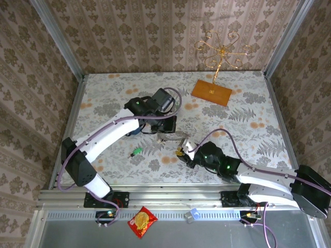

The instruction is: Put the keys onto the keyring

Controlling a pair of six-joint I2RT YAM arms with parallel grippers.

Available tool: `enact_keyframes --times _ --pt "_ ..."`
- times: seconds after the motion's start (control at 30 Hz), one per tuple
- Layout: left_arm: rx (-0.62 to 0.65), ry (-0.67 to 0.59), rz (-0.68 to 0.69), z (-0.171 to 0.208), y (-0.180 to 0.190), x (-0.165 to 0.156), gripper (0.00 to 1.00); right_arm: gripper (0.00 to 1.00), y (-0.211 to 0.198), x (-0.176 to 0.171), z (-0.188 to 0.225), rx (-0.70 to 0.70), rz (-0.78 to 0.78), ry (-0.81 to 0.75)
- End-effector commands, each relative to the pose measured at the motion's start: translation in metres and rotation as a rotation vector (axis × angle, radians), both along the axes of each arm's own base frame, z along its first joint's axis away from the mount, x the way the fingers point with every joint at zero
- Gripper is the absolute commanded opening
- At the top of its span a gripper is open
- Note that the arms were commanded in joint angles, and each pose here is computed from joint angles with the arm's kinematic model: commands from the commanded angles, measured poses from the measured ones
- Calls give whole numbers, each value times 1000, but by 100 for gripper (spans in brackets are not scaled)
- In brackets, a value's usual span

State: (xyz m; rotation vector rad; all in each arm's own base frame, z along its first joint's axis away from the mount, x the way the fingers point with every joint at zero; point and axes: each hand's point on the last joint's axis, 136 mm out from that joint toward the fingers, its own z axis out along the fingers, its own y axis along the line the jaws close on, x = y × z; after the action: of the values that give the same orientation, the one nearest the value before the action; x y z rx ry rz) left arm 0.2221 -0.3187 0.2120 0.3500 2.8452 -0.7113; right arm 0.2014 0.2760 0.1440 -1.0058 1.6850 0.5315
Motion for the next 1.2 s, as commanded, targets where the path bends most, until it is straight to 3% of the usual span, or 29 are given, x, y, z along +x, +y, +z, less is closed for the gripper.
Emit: enact_keyframes --times 0.0,0.37,0.57,1.17 --pt "1 256 188 1 11 -18 0 18 -4 5 33 101 -26 -151" --pt "-38 528 470 10 21 -25 0 18 5 -11 50 187 83 -215" --pt "-54 635 573 9 18 -31 0 18 12 1 54 189 57 -255" --pt "-90 721 617 13 15 -44 0 21 18 23 69 241 -33 -303"
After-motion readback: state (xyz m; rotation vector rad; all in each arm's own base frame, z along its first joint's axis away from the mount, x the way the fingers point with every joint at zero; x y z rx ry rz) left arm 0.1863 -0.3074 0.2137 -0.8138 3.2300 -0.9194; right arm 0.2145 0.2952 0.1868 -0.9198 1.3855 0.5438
